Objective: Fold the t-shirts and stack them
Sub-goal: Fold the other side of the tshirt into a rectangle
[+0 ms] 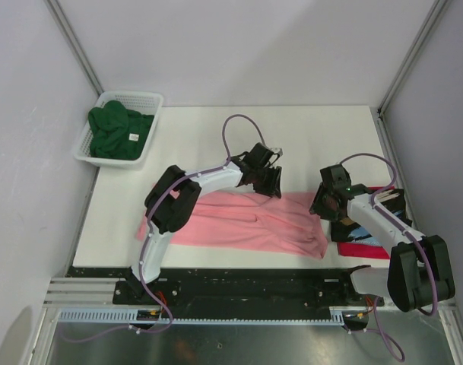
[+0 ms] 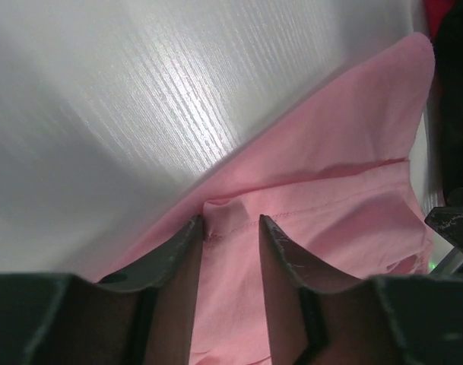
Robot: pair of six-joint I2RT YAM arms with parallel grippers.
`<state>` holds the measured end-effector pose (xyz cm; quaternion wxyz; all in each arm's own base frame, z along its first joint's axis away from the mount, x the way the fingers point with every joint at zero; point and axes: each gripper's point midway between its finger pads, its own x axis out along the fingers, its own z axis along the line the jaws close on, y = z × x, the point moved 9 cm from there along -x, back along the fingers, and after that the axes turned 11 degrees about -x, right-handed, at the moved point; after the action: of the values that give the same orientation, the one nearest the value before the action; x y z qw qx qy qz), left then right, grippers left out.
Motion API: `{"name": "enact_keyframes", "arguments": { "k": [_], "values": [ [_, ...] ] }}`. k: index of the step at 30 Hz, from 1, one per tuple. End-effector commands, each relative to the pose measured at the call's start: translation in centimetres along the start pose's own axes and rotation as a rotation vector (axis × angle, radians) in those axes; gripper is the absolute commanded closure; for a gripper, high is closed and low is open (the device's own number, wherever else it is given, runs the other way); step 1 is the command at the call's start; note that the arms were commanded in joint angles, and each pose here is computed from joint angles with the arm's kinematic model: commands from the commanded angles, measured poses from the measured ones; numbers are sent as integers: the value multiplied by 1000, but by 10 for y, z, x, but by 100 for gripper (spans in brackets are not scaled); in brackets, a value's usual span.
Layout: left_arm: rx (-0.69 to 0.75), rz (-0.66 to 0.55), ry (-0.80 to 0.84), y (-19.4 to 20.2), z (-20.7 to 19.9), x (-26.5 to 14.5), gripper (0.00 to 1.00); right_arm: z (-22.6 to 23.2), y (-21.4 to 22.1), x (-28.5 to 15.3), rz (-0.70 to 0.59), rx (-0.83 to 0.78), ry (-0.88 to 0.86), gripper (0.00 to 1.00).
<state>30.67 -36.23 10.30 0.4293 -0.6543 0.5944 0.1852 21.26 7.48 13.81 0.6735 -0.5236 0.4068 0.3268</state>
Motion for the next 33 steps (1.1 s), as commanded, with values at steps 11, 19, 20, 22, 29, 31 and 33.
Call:
{"name": "enact_keyframes", "arguments": {
  "k": [11, 19, 20, 22, 29, 31, 33],
  "values": [
    [60, -57, 59, -3, -28, -27, 99, 0, -6, 6, -38, 19, 0, 57],
    [67, -66, 56, 11, -29, -52, 100, 0, -7, 20, -21, 29, 4, 57],
    [66, -62, 53, 13, -27, -53, 100, 0, -6, 22, -21, 30, 3, 58],
    [65, -49, 48, 18, -25, -52, 100, 1, -6, 24, -20, 33, -2, 58],
    [59, -33, 38, 22, -20, -49, 100, 4, -4, 34, -1, 49, -26, 60],
    [58, -32, 36, 22, -20, -48, 100, 5, -3, 36, 4, 51, -29, 62],
    [58, -30, 37, 23, -20, -48, 100, 5, -2, 36, 4, 53, -29, 64]
  ]
}}
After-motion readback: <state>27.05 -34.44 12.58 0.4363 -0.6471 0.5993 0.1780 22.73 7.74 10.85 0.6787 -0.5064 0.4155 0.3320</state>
